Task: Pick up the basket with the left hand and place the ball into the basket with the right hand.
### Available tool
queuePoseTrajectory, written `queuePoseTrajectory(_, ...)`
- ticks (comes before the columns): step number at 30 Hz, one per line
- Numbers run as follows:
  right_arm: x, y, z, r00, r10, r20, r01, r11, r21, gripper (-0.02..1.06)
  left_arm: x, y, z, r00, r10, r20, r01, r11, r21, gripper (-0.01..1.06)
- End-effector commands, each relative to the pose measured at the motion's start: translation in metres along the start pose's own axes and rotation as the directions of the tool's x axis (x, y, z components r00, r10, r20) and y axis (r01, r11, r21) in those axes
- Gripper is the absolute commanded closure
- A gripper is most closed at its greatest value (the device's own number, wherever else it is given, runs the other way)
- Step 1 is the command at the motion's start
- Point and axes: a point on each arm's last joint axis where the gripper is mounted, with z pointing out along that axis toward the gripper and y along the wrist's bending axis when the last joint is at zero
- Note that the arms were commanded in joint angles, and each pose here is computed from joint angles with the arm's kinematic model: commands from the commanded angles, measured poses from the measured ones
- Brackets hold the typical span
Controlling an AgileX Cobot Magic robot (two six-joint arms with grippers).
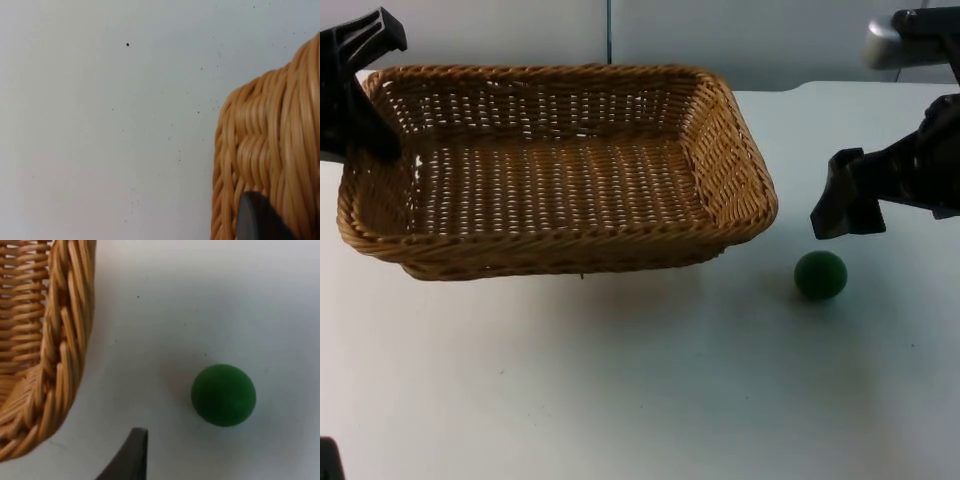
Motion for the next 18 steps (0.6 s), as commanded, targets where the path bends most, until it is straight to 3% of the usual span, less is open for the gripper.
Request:
queuePoseTrajectory(1,-0.003,0.003,0.002,1.0,-0.002,0.023,0.003,1.0,-0.008,0.0,-0.003,-0.004,-0.005,0.999,-0.024,0.027,0.024,1.0,0.02,1.05)
queuePoseTrajectory(12,0.001,0.004,0.015,0.999,0.038,-0.014,-0.038,0.999,-0.011,0.0,-0.008,-0.002,-0.005,0.997,-0.023,0.076,0.022,1.0,0.002,1.05)
queuePoseTrajectory(18,-0.002,0.005,0.026,0.997,0.067,0.032,-0.066,0.998,-0.021,0.0,-0.008,-0.002,-0.005,0.997,-0.023,0.078,0.022,1.0,0.001,1.05)
